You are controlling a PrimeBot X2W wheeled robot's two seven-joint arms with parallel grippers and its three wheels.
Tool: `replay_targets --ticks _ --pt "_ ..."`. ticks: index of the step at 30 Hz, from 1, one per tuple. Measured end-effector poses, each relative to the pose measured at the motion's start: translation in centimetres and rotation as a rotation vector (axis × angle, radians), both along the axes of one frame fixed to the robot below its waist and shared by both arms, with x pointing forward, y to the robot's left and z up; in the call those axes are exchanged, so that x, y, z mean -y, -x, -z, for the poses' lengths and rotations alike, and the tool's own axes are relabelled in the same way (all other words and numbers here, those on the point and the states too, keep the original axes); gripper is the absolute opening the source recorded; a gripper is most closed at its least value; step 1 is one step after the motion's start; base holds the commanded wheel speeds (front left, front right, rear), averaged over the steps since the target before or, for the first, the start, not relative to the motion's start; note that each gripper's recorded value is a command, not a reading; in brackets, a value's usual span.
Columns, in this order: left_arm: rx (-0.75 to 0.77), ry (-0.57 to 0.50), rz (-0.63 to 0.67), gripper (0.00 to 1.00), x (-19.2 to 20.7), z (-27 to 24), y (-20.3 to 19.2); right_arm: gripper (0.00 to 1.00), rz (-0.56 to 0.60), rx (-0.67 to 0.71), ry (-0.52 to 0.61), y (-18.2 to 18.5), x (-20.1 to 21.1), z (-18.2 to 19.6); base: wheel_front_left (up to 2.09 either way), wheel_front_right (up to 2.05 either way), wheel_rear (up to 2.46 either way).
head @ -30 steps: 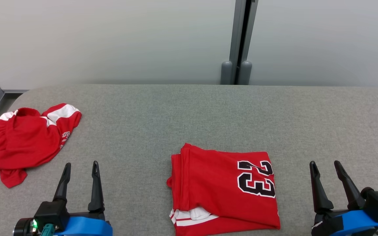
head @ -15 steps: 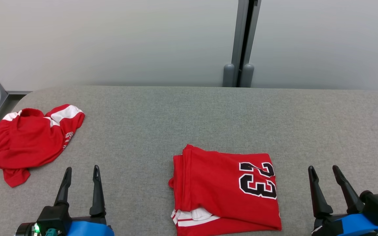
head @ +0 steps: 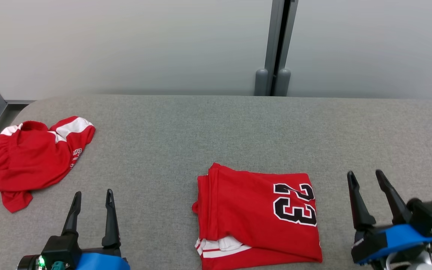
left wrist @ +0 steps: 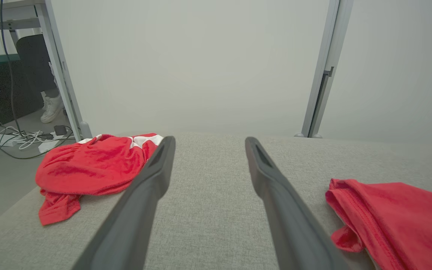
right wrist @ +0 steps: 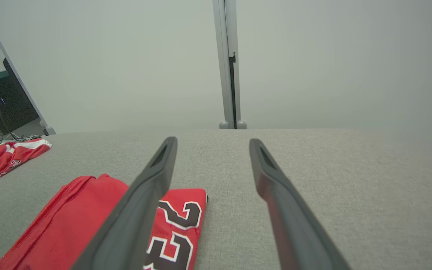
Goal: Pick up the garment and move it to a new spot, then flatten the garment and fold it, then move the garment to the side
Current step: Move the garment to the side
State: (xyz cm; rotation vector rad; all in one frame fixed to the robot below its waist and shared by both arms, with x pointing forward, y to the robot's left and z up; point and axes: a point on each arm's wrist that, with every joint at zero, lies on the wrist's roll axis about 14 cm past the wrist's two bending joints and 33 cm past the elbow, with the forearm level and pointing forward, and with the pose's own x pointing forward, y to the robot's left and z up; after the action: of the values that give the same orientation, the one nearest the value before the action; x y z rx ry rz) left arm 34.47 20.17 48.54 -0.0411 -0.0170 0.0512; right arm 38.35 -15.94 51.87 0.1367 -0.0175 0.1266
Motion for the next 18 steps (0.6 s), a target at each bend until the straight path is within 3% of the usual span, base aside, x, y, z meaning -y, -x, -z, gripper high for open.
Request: replay_targets --ticks 6,18 --pt "-0.012 0.004 0.012 1.00 0.4 0.4 -0.6 1.00 -0.073 -0.028 0.012 -2.8 -2.6 -0.1 0.00 0.00 0.00" --pt "-0.048 0.019 0.007 1.00 0.3 1.5 -1.4 1.00 -0.142 -0.282 0.041 -3.1 -4.9 8.5 0.00 0.00 0.00"
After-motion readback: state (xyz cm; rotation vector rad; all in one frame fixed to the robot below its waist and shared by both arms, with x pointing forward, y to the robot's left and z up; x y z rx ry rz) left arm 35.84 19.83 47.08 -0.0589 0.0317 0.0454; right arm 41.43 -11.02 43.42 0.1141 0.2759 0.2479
